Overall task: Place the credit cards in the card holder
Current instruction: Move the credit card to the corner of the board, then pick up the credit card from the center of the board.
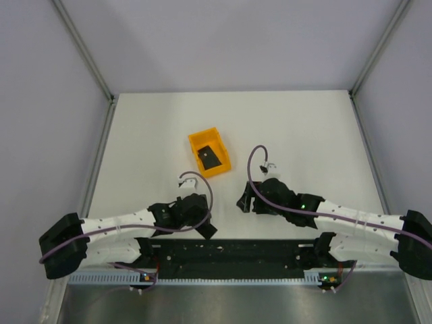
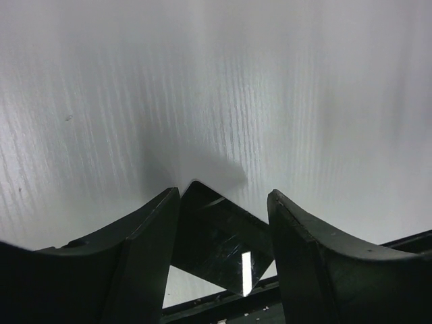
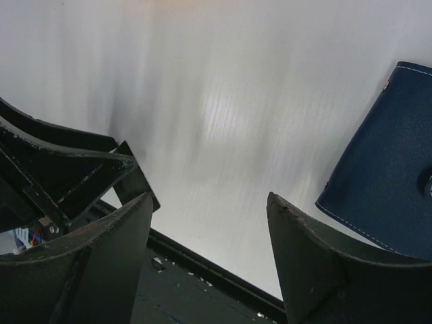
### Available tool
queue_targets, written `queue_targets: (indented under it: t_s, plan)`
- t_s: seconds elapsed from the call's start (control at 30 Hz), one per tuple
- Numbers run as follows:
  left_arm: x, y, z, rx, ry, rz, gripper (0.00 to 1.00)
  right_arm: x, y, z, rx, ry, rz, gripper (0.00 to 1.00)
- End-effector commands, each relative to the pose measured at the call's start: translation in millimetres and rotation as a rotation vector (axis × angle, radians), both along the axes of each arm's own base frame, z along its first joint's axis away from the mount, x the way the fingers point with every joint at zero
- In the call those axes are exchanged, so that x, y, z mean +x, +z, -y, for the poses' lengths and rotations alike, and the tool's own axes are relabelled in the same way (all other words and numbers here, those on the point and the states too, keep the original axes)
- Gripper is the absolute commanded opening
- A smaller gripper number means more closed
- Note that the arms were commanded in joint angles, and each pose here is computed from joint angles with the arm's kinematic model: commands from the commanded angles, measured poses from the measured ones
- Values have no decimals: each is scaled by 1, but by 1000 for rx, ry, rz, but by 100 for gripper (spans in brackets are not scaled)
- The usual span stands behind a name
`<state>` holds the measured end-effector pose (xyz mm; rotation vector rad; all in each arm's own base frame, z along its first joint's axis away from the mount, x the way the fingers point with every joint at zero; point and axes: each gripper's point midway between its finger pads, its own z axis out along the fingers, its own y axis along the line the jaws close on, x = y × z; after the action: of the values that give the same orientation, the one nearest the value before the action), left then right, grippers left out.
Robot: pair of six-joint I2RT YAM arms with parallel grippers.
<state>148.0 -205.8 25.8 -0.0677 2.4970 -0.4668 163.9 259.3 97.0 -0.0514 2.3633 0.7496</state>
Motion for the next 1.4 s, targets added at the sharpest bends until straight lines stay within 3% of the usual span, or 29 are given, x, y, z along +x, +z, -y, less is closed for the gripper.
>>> queue_targets:
  t_s: [0.0,0.3,0.8,1.37]
  plan:
    - [-25,-21,-11,31,-45,-85,61,0,8,-2,28,0,24,69]
    - [-32,-21,-2,4,-86,-82,59,-12,1,-6,57,35,-26,69]
    - [-28,-18,10,-7,-130,-51,59,-71,1,-45,304,221,-207,65]
    - [-30,-14,20,-39,-184,-43,59,-111,-43,-68,338,174,-373,61]
